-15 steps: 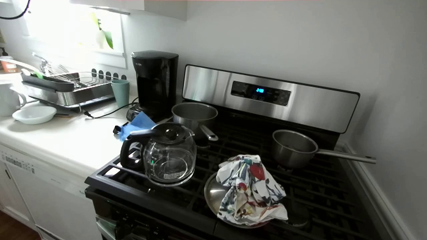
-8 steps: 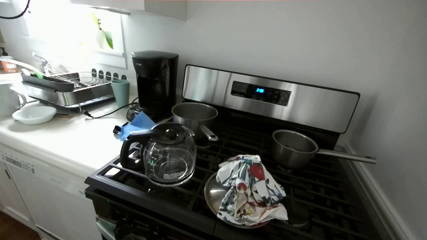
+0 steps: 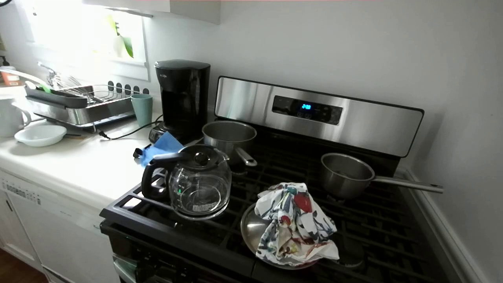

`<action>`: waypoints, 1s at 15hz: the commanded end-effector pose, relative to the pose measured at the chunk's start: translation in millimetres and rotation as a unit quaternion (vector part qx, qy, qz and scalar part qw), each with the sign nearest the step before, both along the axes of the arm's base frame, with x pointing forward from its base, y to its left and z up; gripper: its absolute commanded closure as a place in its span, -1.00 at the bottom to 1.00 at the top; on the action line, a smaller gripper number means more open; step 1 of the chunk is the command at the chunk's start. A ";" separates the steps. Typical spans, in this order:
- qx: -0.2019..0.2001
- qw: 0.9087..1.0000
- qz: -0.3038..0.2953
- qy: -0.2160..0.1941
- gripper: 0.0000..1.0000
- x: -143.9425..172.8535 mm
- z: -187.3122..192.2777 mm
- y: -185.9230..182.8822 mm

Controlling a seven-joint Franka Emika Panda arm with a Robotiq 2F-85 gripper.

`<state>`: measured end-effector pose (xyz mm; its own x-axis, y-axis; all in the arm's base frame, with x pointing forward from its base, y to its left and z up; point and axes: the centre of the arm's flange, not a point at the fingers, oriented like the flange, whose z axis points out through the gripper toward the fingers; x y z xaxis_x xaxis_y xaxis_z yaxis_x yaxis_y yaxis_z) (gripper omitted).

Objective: Move the cup to the shelf above it

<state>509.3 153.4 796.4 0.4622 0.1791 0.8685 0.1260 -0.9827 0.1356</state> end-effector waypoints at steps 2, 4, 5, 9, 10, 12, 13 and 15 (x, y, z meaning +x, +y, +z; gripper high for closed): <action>-0.021 0.999 -0.015 0.030 -0.03 -32.8 4.2 -3.3; -0.026 0.999 -0.017 0.044 -0.03 -39.9 7.1 -3.9; -0.029 0.998 -0.016 0.047 -0.03 -43.4 9.2 -3.1; -0.037 0.998 -0.015 0.047 -0.03 -61.5 26.2 -2.2; -0.037 0.998 -0.014 0.041 -0.03 -67.3 34.2 -3.1; -0.038 0.999 -0.013 0.031 -0.03 -77.0 48.5 -4.6; -0.041 0.999 -0.013 0.029 -0.03 -80.6 56.4 -6.8; -0.040 0.999 -0.015 0.018 -0.03 -85.8 72.5 -11.6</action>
<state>435.9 149.7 843.4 0.5146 0.2265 0.8270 0.1030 -0.9738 0.2027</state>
